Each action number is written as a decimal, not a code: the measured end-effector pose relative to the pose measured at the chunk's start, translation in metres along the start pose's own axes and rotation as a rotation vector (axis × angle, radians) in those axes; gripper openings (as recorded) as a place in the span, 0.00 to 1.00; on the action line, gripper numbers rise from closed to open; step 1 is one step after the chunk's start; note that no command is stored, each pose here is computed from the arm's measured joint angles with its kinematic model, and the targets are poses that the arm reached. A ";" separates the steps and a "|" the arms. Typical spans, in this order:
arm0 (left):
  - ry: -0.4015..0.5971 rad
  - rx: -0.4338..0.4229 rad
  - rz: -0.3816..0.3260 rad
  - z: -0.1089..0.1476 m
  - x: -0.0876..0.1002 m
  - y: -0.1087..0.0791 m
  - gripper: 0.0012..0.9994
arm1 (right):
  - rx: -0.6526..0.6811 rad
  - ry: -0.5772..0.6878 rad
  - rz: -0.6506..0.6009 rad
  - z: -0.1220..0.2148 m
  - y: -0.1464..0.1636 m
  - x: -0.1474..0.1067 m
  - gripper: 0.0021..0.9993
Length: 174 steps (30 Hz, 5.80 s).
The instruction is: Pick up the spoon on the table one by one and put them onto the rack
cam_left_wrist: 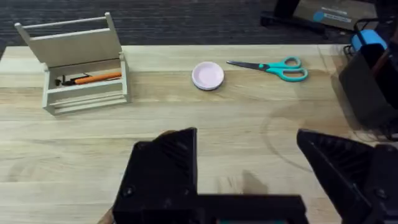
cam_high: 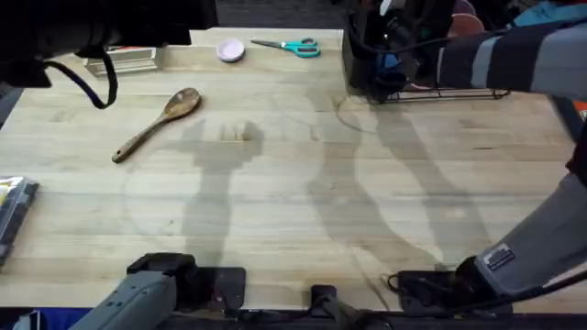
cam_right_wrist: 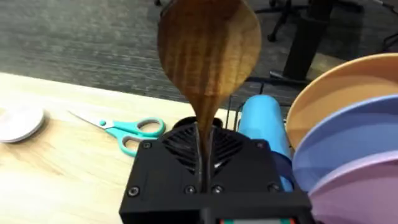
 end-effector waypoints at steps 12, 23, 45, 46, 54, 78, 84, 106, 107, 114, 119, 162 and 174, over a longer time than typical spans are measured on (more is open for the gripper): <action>0.000 0.000 0.000 0.000 0.000 0.000 0.99 | -0.008 0.029 0.001 0.000 -0.001 -0.002 0.15; 0.000 0.000 0.000 0.000 0.000 0.000 0.99 | -0.011 0.042 0.005 0.000 -0.001 -0.005 0.56; 0.000 0.000 0.000 0.000 0.000 0.000 0.99 | -0.054 0.206 0.013 0.053 0.001 0.010 1.00; 0.000 0.000 0.000 0.000 0.000 0.000 0.99 | -0.057 0.219 0.013 0.059 0.002 0.012 1.00; 0.000 0.000 0.000 0.000 0.000 0.000 0.99 | -0.078 0.302 0.016 0.134 0.007 0.038 1.00; 0.002 0.010 0.000 0.000 0.000 0.001 0.99 | -0.110 0.423 0.020 0.286 0.005 0.046 1.00; 0.085 0.118 -0.039 0.002 -0.015 0.015 0.99 | -0.114 0.439 0.020 0.283 0.004 0.043 1.00; 0.620 0.191 -0.210 -0.053 -0.118 0.089 0.99 | -0.115 0.442 0.020 0.277 0.004 0.042 1.00; 0.642 0.179 -0.212 -0.056 -0.122 0.088 0.99 | -0.115 0.442 0.020 0.277 0.004 0.042 1.00; 0.787 0.056 -0.314 -0.082 -0.155 0.083 0.99 | -0.115 0.442 0.020 0.277 0.004 0.042 1.00; 0.834 -0.029 -0.396 -0.101 -0.172 0.081 0.99 | -0.115 0.442 0.020 0.277 0.004 0.042 1.00; 0.711 -0.259 -0.280 -0.171 -0.233 0.112 0.99 | -0.114 0.439 0.020 0.277 0.004 0.043 1.00; 0.736 -0.303 -0.226 -0.175 -0.238 0.112 0.99 | -0.114 0.439 0.020 0.277 0.004 0.043 1.00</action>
Point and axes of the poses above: each hand's point on the last joint's axis, 136 mm out from that joint toward the fingers, its own z axis back along the fingers, its own y axis along the line the jaws close on, x = y × z, the point moved 4 cm from there along z, back along the fingers, and after that the axes turned 14 degrees about -z, right-handed, at the moved point
